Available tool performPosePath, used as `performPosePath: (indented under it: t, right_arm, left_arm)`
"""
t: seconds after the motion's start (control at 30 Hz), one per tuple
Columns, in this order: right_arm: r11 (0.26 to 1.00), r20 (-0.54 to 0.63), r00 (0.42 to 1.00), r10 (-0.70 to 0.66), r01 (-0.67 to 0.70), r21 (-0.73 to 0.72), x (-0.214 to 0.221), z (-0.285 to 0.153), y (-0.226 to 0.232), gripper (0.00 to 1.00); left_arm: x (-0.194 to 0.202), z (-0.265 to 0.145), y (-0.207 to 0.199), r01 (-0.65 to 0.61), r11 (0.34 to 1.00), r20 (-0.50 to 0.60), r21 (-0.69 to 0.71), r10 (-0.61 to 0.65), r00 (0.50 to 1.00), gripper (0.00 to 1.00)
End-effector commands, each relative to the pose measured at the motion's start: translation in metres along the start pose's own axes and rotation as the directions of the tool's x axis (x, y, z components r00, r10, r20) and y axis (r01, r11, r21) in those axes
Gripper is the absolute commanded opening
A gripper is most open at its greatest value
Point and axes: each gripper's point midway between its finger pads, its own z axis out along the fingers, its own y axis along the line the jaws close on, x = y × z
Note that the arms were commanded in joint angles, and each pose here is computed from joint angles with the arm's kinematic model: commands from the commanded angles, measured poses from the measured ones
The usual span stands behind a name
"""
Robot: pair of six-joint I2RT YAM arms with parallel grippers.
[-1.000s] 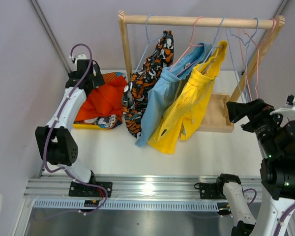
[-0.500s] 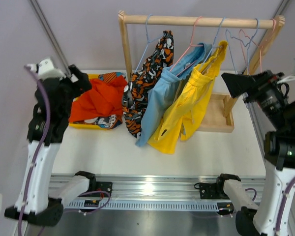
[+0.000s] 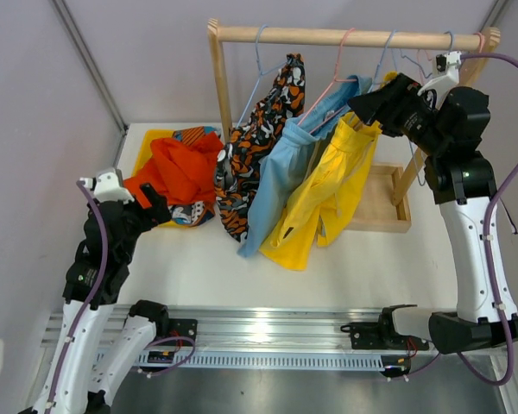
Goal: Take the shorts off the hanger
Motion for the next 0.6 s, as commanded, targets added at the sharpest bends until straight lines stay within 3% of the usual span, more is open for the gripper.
performPosePath:
  t: [0.0,0.3,0.57]
  right_arm:
    - [0.997,0.119,0.990,-0.075,0.076,0.002,-0.033,-0.006,0.016,0.80]
    - [0.998,0.101,0.993,-0.056,0.054,0.019,-0.021,0.017,0.003,0.64]
    - [0.998,0.078,0.995,-0.054,0.053,0.018,-0.016,0.037,0.007,0.58]
  left_arm:
    - [0.004,0.000,-0.007,-0.013,0.999,0.015,0.050,0.012,1.000,0.99]
    - [0.028,0.008,-0.001,-0.019,0.999,0.003,0.045,0.019,1.000,0.99]
    - [0.029,0.010,-0.004,-0.022,0.998,-0.002,0.061,0.022,1.000,0.99]
